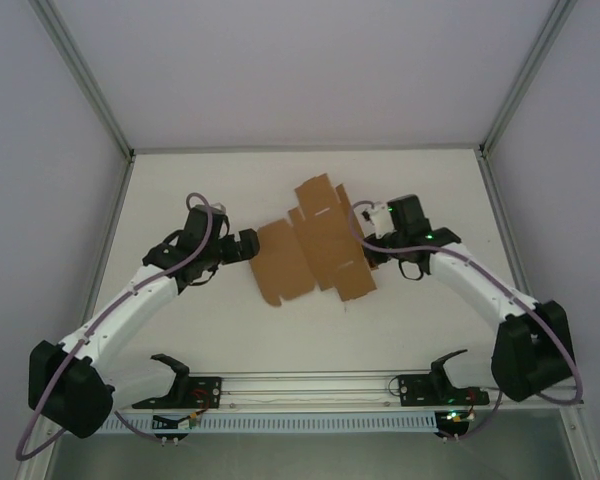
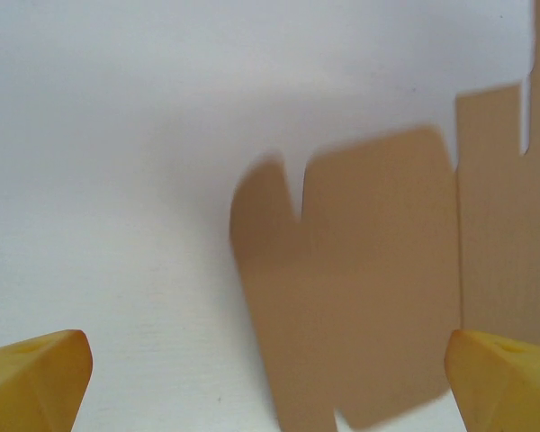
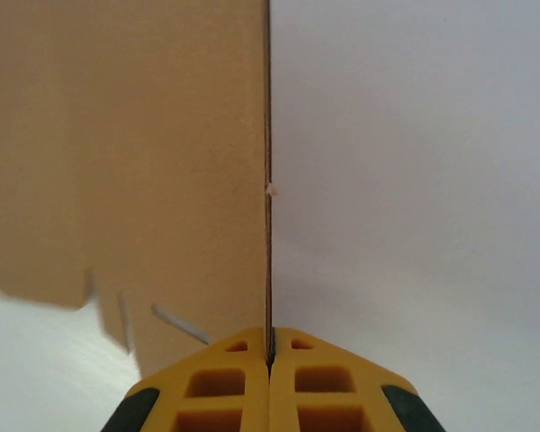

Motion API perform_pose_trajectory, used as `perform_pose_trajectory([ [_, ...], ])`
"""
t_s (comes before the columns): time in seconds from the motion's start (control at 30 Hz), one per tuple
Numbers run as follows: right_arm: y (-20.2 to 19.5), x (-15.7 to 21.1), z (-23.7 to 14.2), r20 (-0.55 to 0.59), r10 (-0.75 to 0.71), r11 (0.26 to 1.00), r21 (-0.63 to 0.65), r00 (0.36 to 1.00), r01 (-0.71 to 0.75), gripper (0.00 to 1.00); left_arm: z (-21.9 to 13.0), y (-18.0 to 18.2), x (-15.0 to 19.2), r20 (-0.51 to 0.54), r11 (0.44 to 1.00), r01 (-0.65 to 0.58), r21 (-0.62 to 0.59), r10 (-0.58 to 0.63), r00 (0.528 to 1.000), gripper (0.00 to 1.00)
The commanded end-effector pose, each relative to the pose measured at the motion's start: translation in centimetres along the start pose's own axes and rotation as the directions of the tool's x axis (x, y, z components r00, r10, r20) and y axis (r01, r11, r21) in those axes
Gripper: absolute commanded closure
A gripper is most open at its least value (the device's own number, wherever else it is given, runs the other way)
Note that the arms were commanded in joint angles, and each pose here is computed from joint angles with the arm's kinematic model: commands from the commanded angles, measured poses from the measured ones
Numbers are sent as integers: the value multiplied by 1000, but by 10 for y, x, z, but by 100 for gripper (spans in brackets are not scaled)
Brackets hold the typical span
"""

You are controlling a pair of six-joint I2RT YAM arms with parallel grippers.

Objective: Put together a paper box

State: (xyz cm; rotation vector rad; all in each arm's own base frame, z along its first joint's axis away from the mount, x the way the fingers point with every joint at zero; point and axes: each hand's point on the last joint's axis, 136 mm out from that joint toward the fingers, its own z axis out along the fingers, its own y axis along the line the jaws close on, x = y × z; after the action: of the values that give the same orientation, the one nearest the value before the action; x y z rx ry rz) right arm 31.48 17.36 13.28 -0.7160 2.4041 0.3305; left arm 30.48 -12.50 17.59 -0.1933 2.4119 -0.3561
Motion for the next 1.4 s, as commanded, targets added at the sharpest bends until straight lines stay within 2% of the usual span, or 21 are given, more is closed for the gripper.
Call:
perform_pose_trajectory([
  [0.0,-27,-20,13,-46,-326,915,234,944,327,100,-9,-6,-15,30,1000,19,2,-19,999,0],
  [0.13,-24,-57,34,-4,-596,757,330,803,564,100,-4,-26,-33,24,997,34,64,-35,999,0],
  [0.27,-8,-76,50,-20,-800,537,421,599,731,100,4,-43,-50,-15,992,58,110,-57,998,0],
  [0.47,15,-81,61,-35,-885,395,470,464,789,100,19,-87,-77,-54,962,58,267,-46,998,0],
  [0.67,23,-78,66,-29,-890,393,458,455,797,100,42,-116,-77,-157,930,70,361,-14,988,1],
  [1.1,29,-76,63,-15,-882,416,444,470,794,100,69,-137,-59,-268,889,64,453,68,961,18],
  [1.37,23,-95,54,24,-832,490,501,555,713,100,72,-126,-35,-346,909,88,408,65,936,21],
])
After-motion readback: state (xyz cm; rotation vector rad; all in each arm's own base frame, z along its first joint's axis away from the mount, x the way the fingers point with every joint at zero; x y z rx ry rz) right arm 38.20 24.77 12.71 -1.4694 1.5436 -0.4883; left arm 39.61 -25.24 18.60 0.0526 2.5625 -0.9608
